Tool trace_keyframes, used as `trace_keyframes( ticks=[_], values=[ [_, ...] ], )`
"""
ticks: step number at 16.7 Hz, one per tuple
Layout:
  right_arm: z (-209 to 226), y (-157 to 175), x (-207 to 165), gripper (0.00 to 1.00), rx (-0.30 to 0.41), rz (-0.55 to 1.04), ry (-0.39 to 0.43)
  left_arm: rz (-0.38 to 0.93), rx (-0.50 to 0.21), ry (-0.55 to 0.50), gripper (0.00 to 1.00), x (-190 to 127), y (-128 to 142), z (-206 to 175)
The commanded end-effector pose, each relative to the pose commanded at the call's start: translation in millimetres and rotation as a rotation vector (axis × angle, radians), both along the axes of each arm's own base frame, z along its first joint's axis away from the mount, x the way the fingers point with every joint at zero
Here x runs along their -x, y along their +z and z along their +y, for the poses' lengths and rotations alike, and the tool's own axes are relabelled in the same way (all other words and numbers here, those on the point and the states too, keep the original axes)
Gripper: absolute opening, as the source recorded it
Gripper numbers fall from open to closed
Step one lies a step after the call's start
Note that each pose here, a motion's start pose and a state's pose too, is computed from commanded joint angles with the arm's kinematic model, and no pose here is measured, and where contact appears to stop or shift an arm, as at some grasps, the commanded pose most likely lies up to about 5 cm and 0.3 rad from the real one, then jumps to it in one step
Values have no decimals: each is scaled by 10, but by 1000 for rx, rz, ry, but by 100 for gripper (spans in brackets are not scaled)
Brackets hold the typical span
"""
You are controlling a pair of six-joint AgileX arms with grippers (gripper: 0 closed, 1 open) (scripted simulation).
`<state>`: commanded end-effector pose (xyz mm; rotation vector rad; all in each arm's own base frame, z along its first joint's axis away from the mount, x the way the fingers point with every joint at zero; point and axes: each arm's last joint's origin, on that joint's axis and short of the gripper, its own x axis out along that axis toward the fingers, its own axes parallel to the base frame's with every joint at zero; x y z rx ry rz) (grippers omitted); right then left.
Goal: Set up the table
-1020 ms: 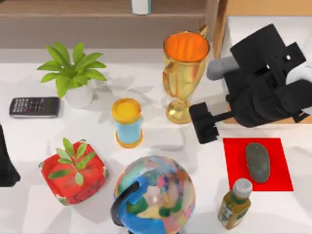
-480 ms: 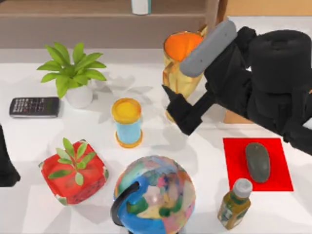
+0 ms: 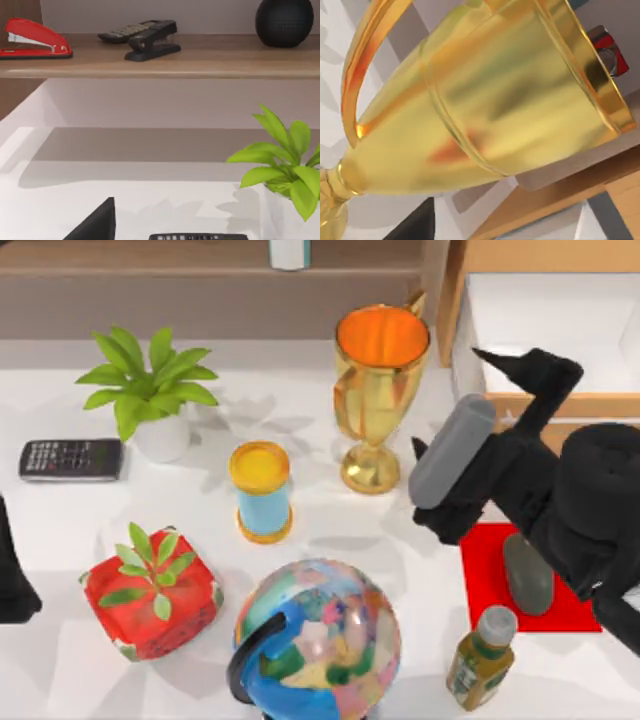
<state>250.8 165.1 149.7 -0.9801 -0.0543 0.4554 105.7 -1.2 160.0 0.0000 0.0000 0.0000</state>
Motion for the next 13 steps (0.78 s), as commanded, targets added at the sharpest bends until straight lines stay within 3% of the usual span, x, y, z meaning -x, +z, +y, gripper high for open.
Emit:
trace_keyframes(
  ticks=[7, 10, 13],
  values=[
    [-615, -498, 165, 100, 391, -216, -210, 0, 0, 0, 100, 0, 0, 0],
    [-816, -565, 212, 100, 500, -258, -303, 0, 0, 0, 100, 0, 0, 0],
    [-926, -601, 231, 100, 560, -272, -355, 0, 0, 0, 100, 0, 0, 0]
  ],
)
